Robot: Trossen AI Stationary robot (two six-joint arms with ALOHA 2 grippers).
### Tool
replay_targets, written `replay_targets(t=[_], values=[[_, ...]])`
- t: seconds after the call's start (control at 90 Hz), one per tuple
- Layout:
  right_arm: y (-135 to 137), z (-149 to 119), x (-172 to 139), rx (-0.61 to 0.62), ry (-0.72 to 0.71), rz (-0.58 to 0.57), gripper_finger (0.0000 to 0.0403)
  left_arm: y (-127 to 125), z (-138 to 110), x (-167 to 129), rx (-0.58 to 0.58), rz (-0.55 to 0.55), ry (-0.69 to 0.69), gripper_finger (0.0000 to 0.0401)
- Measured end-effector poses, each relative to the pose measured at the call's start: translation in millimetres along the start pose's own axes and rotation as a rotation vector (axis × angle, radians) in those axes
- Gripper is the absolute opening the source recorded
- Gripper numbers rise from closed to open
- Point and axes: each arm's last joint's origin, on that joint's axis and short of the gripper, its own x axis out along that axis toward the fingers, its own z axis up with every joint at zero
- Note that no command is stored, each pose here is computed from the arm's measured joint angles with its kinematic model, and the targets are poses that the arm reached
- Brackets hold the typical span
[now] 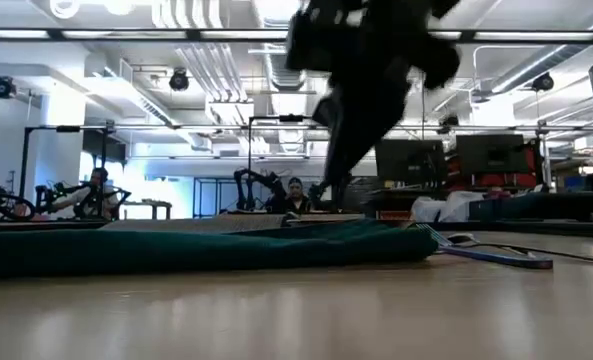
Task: Set table place
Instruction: Fold the green napkin
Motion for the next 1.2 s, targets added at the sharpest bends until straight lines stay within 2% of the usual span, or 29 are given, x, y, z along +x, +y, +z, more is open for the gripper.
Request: replay_targets(t=[0.167, 0.278, 0.422, 0.622, 0.756, 0.9, 1.0, 1.2], values=[[-5.2, -14.7, -12.2, 0.174, 0.032, -0.014, 0.0037, -13.9, 13.1, 15.2, 0.038, -0.068, -0.219, 0.0075], [-6.9, -31.4, 1.8, 0.238, 0.063, -0.017, 0.0081, -20.2, 27.5, 41.5, 0.129, -0.039, -0.232, 0.0075], [-10.2, -41.1, 19.7, 0.355, 0.001, 0.025, 0.0134, -23.3, 42.2, 78.5, 0.259, -0.033, -0.221, 0.0075], [-13.5, -53.3, 29.3, 0.482, 0.002, 0.022, 0.018, -9.0, 34.5, 108.5, 0.236, -0.056, -0.219, 0.0075], [-14.4, -56.9, 35.3, 0.545, -0.003, 0.017, 0.0195, 1.1, 26.1, 119.7, 0.182, -0.125, -0.242, 0.0075], [-14.7, -57.2, 49.5, 0.612, -0.037, 0.034, 0.0205, 9.9, 21.0, 125.8, 0.159, -0.153, -0.256, 0.0075], [-15.0, -55.9, 57.0, 0.653, -0.051, 0.04, 0.0206, 12.6, 19.7, 127.2, 0.159, -0.151, -0.261, 0.0075], [-14.0, -53.1, 61.8, 0.647, -0.08, 0.051, 0.019, 13.0, 16.8, 132.4, 0.165, -0.134, -0.271, 0.0075]])
